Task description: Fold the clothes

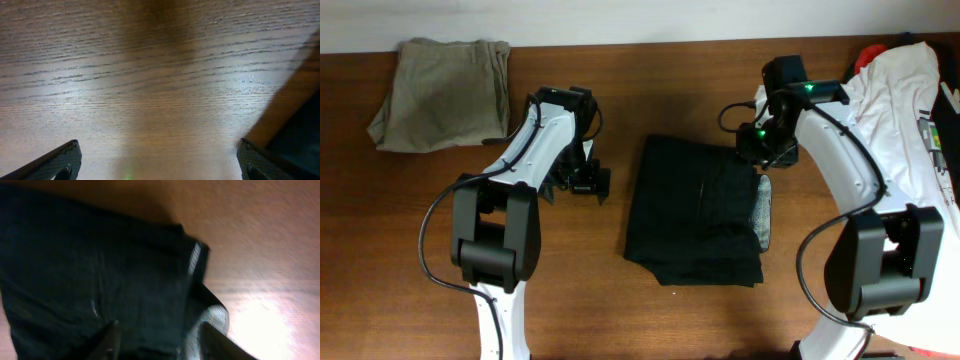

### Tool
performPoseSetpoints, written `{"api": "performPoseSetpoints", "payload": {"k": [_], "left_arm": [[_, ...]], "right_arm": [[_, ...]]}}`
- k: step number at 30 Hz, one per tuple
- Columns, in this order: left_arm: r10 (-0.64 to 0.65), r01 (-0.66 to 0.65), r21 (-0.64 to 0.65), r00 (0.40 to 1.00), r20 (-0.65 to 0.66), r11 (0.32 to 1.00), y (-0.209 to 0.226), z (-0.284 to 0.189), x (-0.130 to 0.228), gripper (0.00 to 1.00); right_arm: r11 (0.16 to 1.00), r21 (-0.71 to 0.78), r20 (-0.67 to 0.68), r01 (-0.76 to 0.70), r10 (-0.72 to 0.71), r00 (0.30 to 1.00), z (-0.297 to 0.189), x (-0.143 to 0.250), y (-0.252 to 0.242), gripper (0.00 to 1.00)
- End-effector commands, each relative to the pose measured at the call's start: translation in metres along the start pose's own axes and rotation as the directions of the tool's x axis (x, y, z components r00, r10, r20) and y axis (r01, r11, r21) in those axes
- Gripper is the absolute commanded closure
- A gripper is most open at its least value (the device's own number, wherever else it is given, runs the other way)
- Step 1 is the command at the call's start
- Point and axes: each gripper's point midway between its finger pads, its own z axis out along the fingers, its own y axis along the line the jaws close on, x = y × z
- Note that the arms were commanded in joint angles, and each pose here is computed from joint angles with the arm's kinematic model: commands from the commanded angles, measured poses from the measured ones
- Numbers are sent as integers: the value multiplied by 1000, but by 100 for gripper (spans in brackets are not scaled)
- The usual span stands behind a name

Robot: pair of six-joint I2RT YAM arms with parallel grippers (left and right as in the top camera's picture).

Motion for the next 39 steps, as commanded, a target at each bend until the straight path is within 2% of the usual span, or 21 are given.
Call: {"api": "performPoseSetpoints", "payload": {"k": [1,7,9,13,14,16,17,20,23,26,30,35,39], "left_arm": [[0,0,-9,1000,-8,1000,2,3,0,1],[0,0,-9,1000,-7,1000,2,3,0,1],[0,0,-9,1000,-7,1000,2,3,0,1],[0,0,2,1000,-10,1000,0,3,1,1],[0,0,9,1000,-11,1000,-1,3,1,1],[0,-1,13,1000,8,1000,-2,3,-4,1],[1,-1,15,1000,21,1000,-2,3,-7,1],[1,-1,16,1000,23,1000,-3,3,-7,1],[1,-2,18,999,33,1000,-3,3,-10,1],[2,-2,19,999,41,1000,-3,3,-12,1],[2,-2,19,999,41,1000,-3,3,-12,1],[2,-2,22,999,41,1000,-4,3,-12,1],[6,-13,128,998,58,992,-23,1,-17,1]], "right_arm": [[999,-46,-22,25,-26,999,21,-6,6,53],[1000,29,-24,11,-11,1000,45,-14,-10,52],[998,69,-20,10,-9,1000,46,-15,-17,46],[991,131,-17,5,-3,1000,46,-15,-28,45],[986,165,-18,5,-2,1000,47,-16,-34,38],[942,318,26,-108,105,994,43,-16,-61,36],[934,337,33,-121,117,993,42,-16,-64,28],[928,328,47,-180,174,984,37,-16,-62,23],[948,255,97,-190,170,981,2,-30,-45,17],[968,163,194,-193,160,968,-72,-41,-23,3],[971,138,261,-194,153,953,-148,-9,-19,1],[967,165,203,-194,159,966,-177,42,-24,1],[947,248,138,-204,174,975,-182,67,-38,1]]}}
